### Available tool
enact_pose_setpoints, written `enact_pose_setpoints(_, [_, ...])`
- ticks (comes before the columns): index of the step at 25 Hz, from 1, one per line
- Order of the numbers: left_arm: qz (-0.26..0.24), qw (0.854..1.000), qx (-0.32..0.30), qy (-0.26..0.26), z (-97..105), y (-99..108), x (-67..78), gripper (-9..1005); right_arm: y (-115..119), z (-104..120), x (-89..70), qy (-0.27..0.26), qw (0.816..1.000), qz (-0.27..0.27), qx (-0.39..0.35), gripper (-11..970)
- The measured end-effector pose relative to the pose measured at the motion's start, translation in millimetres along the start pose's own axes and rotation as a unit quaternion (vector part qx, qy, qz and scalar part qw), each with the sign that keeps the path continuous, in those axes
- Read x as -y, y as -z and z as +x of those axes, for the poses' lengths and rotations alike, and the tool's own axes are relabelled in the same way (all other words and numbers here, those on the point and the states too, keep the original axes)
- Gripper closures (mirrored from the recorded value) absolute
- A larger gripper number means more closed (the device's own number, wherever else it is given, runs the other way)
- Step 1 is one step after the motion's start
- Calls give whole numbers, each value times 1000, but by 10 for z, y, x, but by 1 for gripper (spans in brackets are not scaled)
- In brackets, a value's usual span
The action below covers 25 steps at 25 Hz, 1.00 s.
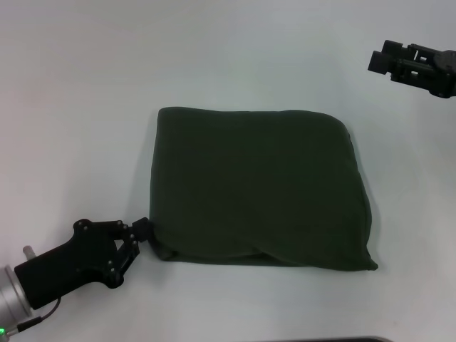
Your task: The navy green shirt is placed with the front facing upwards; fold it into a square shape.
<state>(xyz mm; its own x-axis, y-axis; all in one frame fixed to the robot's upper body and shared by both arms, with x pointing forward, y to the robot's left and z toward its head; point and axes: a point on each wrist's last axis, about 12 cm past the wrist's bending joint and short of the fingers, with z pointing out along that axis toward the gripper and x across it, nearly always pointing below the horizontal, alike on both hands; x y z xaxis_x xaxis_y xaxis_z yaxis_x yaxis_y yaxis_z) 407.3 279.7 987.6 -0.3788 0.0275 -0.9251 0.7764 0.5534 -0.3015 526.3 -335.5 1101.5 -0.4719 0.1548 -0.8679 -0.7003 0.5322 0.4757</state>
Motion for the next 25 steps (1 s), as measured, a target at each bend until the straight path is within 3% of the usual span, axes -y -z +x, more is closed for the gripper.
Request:
enact_pose_setpoints(4, [2, 1000, -8, 30, -19, 7, -28, 995, -1, -1, 0, 0, 1000, 0, 0, 216])
enact_pose_setpoints(9, [-5, 999, 5, 41, -69, 63, -58, 860, -2, 5, -1, 2, 1000, 0, 0, 218])
enact_pose_setpoints(18, [-25, 997, 75, 24, -295, 362, -136, 492, -10, 73, -42, 4, 1000, -13, -14, 217])
enact_pose_setpoints(21, [-7, 996, 86, 20, -417, 339, -175, 399, -42, 130, -102, 20, 998, -39, -42, 217])
enact_pose_setpoints(25, [63, 996, 56, 16, -572, 186, -205, 306, -83, 215, -173, 43, 993, -74, -82, 217])
